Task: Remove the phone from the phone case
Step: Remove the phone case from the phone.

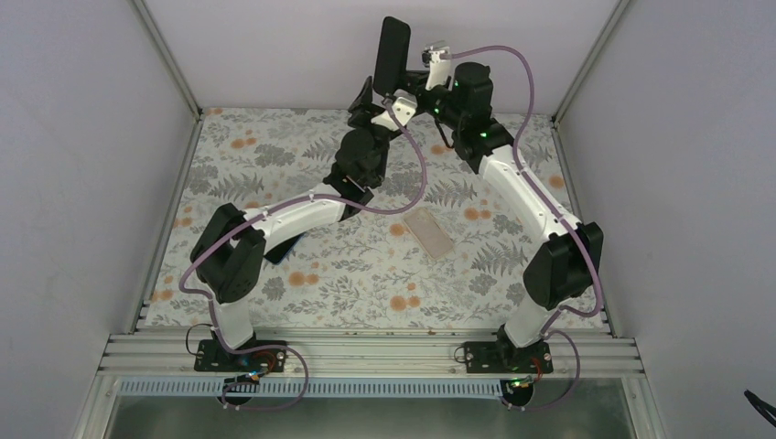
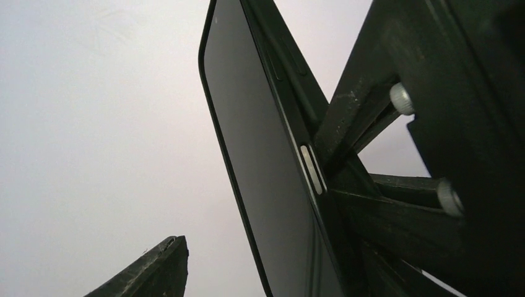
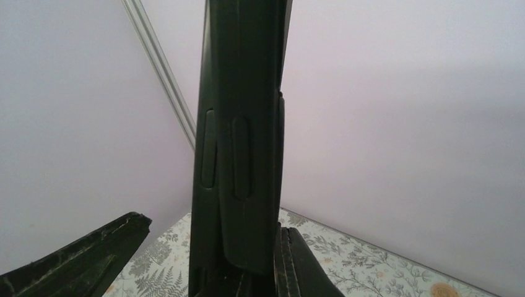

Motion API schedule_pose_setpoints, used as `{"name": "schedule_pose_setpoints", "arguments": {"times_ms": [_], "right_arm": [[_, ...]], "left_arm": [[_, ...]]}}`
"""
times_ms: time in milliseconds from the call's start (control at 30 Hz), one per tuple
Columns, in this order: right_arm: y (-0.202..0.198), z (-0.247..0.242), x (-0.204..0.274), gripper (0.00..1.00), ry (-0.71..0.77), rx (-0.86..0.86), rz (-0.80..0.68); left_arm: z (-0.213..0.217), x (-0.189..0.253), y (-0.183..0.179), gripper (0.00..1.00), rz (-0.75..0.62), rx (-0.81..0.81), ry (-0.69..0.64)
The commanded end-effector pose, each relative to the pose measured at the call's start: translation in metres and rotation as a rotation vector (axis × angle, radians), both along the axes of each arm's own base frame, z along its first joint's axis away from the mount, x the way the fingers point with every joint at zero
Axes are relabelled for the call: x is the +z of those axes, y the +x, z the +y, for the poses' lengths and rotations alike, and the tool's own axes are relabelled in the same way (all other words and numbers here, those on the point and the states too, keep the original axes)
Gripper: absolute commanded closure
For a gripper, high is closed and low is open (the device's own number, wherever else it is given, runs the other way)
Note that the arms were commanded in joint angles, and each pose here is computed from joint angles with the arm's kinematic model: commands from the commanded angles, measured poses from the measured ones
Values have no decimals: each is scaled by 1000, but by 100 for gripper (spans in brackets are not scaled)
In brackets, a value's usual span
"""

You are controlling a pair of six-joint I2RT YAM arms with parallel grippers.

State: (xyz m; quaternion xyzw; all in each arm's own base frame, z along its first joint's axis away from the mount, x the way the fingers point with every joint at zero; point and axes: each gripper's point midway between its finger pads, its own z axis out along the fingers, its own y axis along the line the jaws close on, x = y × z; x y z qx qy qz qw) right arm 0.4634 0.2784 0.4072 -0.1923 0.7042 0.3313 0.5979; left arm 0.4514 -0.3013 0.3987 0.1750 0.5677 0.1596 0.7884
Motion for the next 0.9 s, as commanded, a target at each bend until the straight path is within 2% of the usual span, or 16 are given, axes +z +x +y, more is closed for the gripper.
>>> {"name": "schedule_pose_setpoints", "arguments": {"times_ms": [0, 133, 267, 533, 700, 867], "right_arm": [[-83, 68, -13, 97, 5, 395, 95], [-89, 75, -14, 97, 5, 431, 95], [-93, 79, -15, 97, 4, 452, 98], [-85, 73, -26, 97, -35, 390, 86], [-59, 52, -33, 97, -97, 268, 51], [-12, -5, -33, 97, -209, 36, -25]], "left_arm": [[53, 14, 23, 38, -16, 124, -81], [41, 8, 29, 59, 26, 70, -76], [38, 6, 35, 76, 31, 85, -71], [49, 11, 30, 96, -16, 130, -55], [56, 18, 16, 98, -12, 91, -74], [63, 26, -4, 98, 29, 14, -87]]}}
